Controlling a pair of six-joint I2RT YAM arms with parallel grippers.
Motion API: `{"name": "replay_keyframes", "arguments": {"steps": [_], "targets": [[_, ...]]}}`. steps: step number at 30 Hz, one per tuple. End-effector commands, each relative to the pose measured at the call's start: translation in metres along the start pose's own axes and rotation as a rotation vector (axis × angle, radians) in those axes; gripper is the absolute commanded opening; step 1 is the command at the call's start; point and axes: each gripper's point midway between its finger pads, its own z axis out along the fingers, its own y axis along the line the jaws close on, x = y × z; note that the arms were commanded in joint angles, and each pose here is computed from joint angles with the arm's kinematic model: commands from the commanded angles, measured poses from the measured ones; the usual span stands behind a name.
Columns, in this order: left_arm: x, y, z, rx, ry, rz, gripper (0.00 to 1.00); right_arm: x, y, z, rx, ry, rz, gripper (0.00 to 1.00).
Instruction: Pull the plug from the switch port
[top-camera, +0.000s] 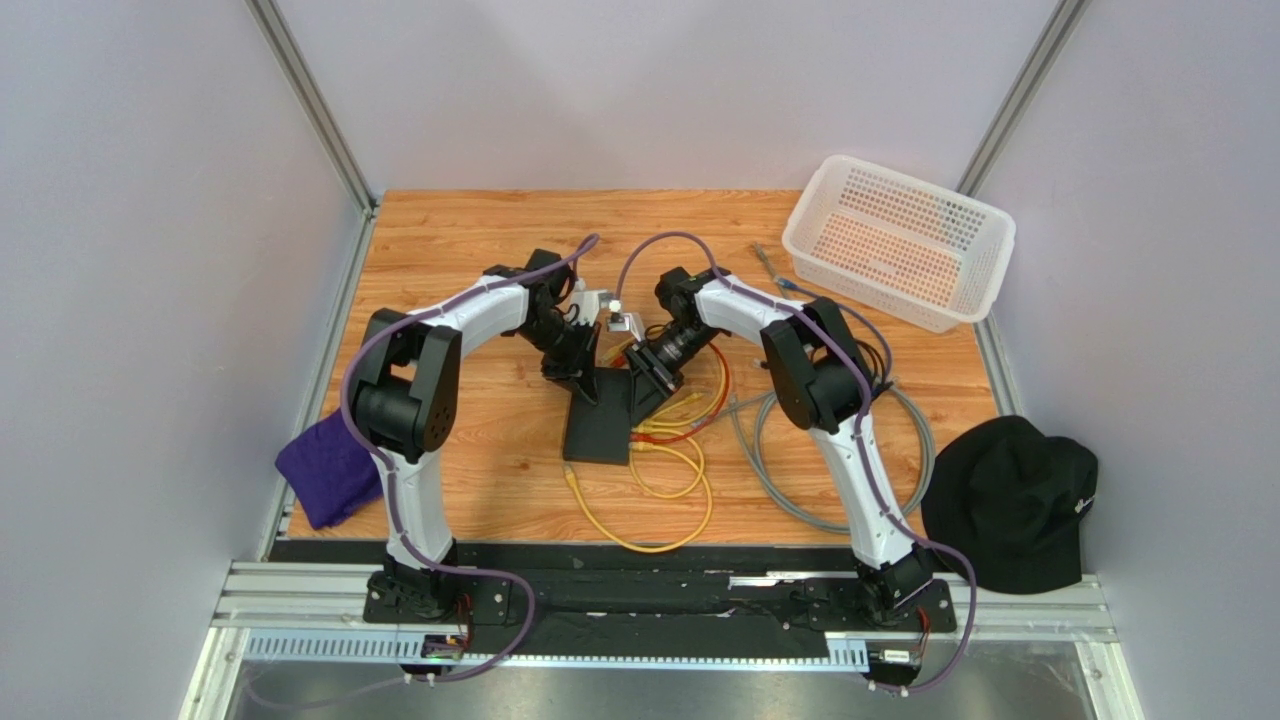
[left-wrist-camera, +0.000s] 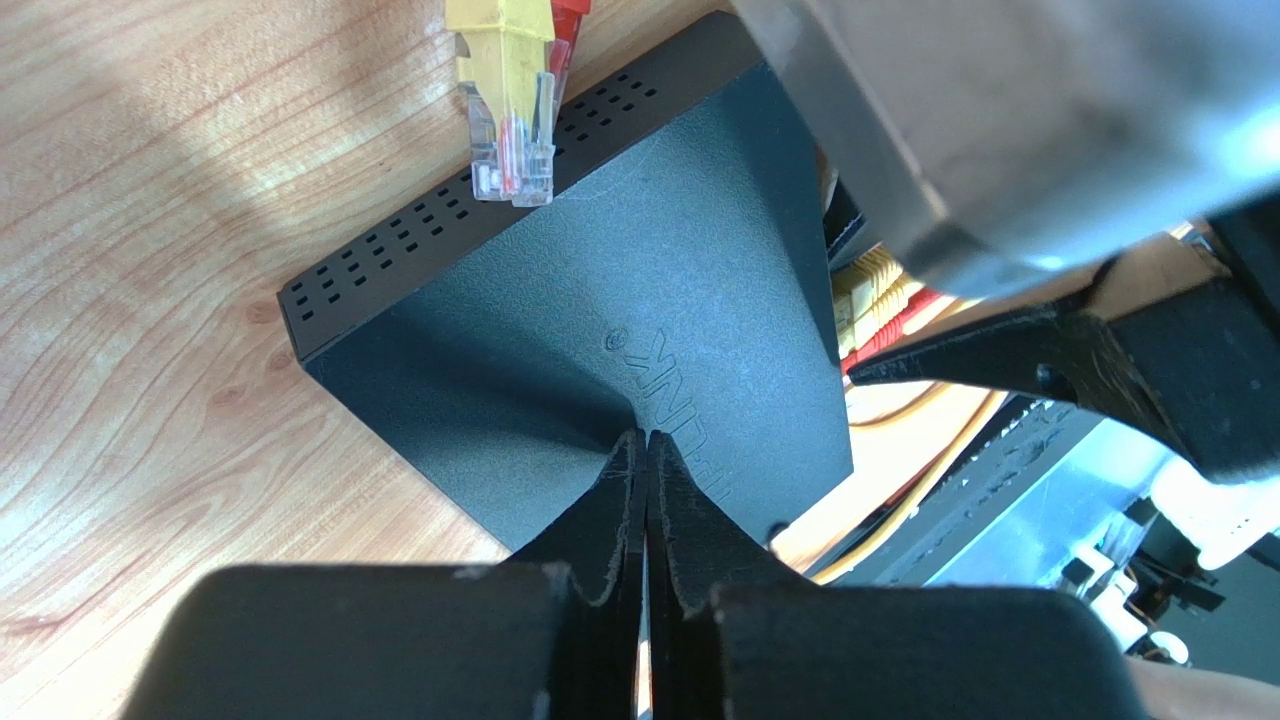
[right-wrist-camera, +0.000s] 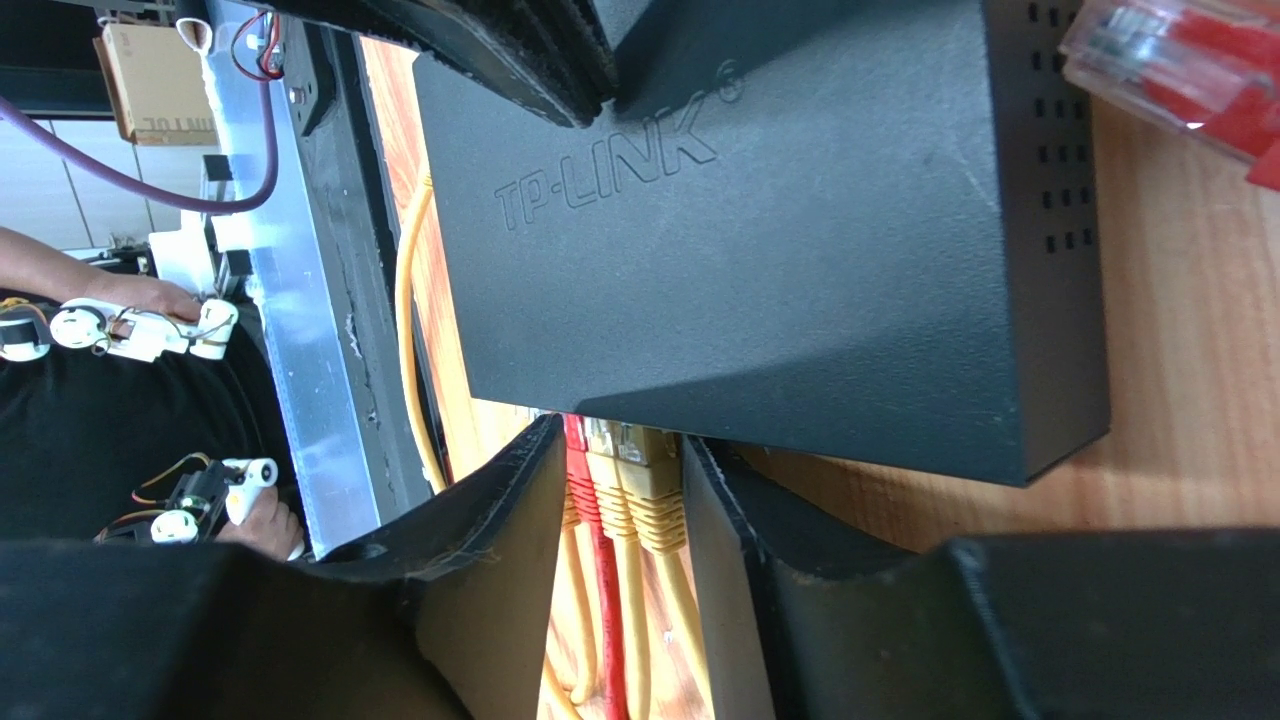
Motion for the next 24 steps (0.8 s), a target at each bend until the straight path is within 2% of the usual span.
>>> {"name": "replay_keyframes", "arguments": {"steps": [1, 8, 12, 15, 24], "targets": [[-0.001, 0.019, 0.005, -0.086, 0.007, 0.029, 0.00, 0.014, -0.019, 0.013, 0.039, 0.059, -0.030, 0.39], [-0.001, 0.019, 0.005, -0.084, 0.005, 0.029, 0.00, 0.014, -0.021, 0.013, 0.038, 0.061, -0.036, 0.34], [-0.002, 0.018, 0.005, -0.084, 0.004, 0.030, 0.00, 0.015, -0.022, 0.014, 0.046, 0.066, -0.040, 0.22], [-0.001, 0.019, 0.005, -0.086, 0.007, 0.029, 0.00, 0.018, -0.026, 0.014, 0.063, 0.076, -0.039, 0.17], [-0.002, 0.018, 0.005, -0.083, 0.003, 0.031, 0.00, 0.020, -0.041, 0.007, 0.157, 0.113, -0.063, 0.11]]}}
